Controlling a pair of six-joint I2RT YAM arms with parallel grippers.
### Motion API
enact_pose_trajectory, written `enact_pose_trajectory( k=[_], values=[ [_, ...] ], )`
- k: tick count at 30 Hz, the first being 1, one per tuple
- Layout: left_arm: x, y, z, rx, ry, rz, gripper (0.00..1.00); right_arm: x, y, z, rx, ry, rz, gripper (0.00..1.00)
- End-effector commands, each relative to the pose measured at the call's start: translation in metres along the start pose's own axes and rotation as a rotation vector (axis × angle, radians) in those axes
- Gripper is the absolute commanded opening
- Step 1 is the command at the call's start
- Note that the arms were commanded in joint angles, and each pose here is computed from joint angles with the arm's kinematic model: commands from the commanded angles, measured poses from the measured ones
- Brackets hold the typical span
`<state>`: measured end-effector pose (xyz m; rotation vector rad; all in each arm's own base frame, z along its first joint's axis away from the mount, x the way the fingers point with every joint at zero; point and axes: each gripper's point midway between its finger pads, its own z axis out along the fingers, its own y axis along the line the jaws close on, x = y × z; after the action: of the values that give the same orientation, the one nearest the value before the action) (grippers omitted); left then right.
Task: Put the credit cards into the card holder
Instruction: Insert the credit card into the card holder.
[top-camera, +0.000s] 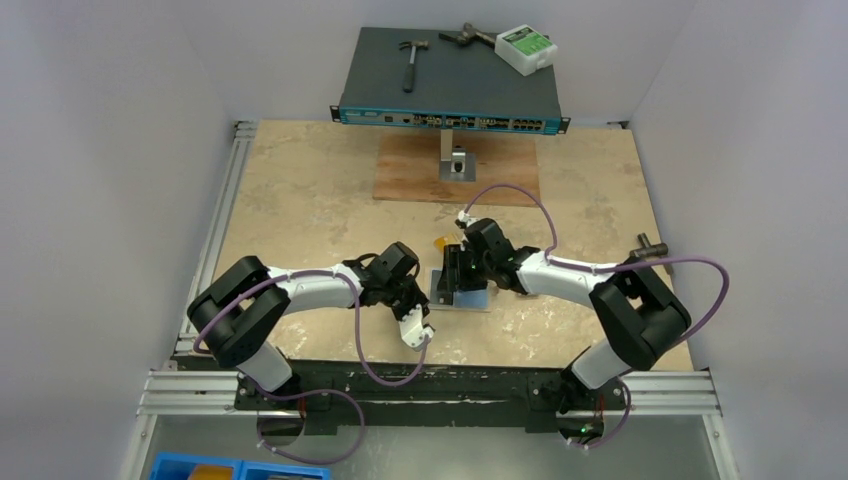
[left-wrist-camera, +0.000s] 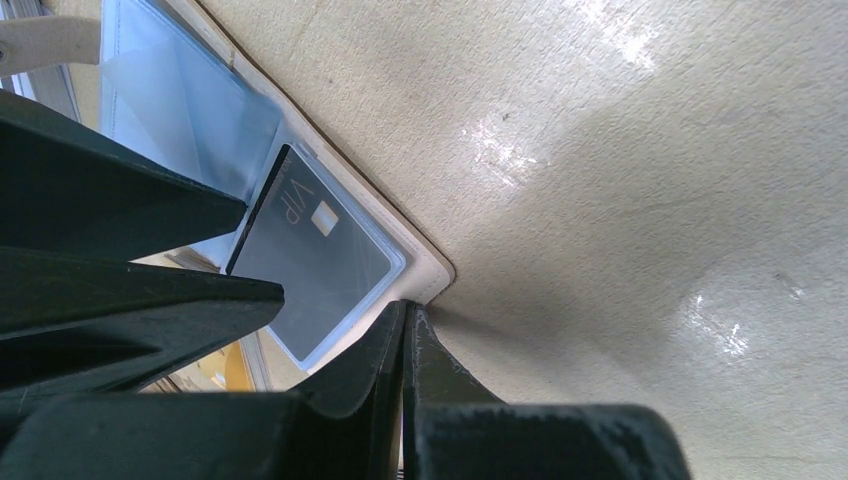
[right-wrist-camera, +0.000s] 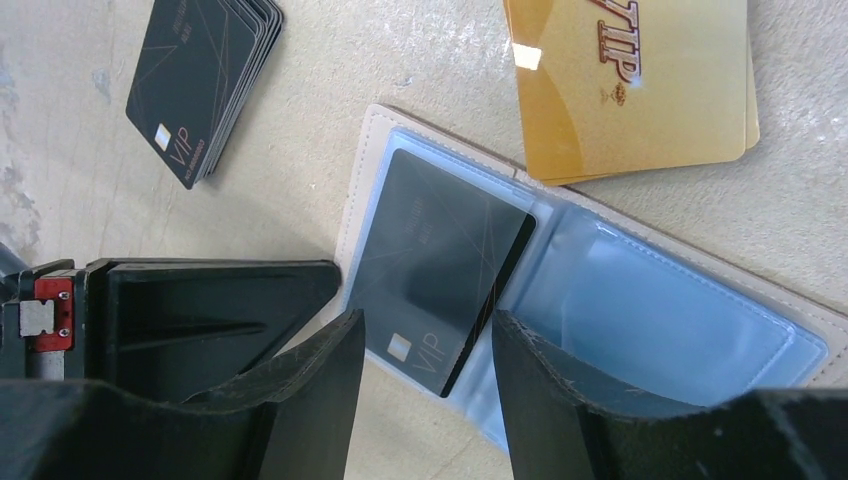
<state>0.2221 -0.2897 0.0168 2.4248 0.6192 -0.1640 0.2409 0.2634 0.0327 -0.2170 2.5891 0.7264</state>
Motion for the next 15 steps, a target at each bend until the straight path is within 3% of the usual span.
enact_pose_trajectory(
  k=[1,15],
  values=[
    [-0.006,-0.011,-0.001,0.033,-0.034,0.005,0.0,-0.011,0.016,0.001,-0.053,-0.028,-0.009,0.49],
    [-0.007,-0.014,0.001,0.045,-0.044,0.023,0.0,-0.007,0.034,0.006,-0.114,0.009,-0.041,0.46]
  ],
)
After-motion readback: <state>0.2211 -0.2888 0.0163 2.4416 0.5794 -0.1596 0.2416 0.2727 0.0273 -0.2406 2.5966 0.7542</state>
